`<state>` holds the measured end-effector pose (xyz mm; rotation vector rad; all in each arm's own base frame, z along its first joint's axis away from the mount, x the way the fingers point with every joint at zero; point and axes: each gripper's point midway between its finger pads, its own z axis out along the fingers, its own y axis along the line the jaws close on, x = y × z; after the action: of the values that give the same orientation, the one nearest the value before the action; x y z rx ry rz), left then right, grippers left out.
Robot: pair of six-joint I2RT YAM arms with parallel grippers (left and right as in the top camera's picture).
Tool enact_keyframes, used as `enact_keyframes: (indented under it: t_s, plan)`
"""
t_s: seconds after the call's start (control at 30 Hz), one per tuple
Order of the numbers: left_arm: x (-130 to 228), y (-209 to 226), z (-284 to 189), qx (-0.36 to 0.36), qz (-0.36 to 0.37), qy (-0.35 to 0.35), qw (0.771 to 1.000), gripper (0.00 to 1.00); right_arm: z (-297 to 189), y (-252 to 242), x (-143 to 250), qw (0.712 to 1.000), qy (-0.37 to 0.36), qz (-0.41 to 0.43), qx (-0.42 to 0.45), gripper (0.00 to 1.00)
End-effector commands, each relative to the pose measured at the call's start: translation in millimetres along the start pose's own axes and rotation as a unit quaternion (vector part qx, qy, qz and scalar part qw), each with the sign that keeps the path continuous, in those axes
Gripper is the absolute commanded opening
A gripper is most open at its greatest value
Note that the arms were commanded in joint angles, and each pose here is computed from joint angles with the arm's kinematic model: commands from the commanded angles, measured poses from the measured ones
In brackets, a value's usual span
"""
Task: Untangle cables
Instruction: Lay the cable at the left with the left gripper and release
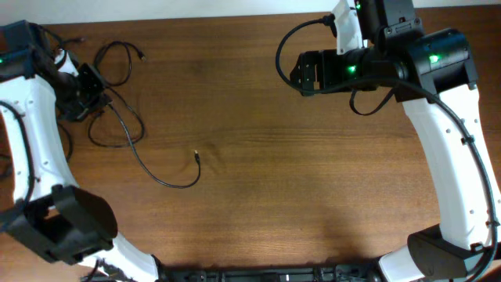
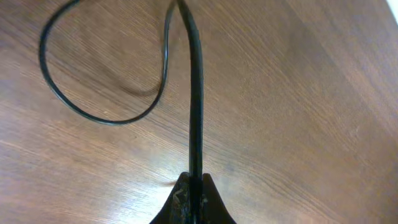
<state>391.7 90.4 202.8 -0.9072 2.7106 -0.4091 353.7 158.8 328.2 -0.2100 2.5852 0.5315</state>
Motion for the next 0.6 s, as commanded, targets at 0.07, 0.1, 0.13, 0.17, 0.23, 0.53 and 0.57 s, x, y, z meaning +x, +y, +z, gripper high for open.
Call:
enact_keyframes:
  t_s: [0.07, 0.1, 0.13, 0.17, 0.23, 0.53, 0.57]
  plan:
    - [-8.7, 15.2, 14.8, 0.01, -0.008, 0.02, 1.0, 0.0, 0.8, -0.1, -0.7, 1.0, -0.001, -0.008, 0.005, 0.98]
    - [-10.4, 19.0, 13.7, 0.009, -0.013, 0.018, 1.0, 0.0, 0.8, -0.1, -0.7, 1.0, -0.001, -0.008, 0.005, 0.98]
    - [-13.4, 26.0, 11.5, 0.008, -0.022, 0.015, 1.0, 0.0, 0.8, -0.1, -0.7, 1.0, -0.001, -0.008, 0.005, 0.98]
    - [-17.2, 34.6, 8.8, 0.007, -0.033, 0.01, 0.999, 0.0, 0.8, -0.1, -0.7, 1.0, -0.001, -0.008, 0.005, 0.98]
    - [-26.1, 45.5, 5.4, 0.006, -0.031, -0.005, 0.999, 0.0, 0.7, 0.0, -0.8, 1.0, -0.001, -0.008, 0.005, 0.98]
    - [-37.8, 80.4, 31.1, -0.069, -0.041, -0.001, 0.997, 0.05, 0.8, -0.1, -0.7, 1.0, -0.001, -0.008, 0.005, 0.98]
    - [-38.1, 84.2, 42.0, -0.072, -0.044, 0.011, 0.996, 0.06, 0.8, -0.1, -0.7, 1.0, -0.001, -0.008, 0.005, 0.98]
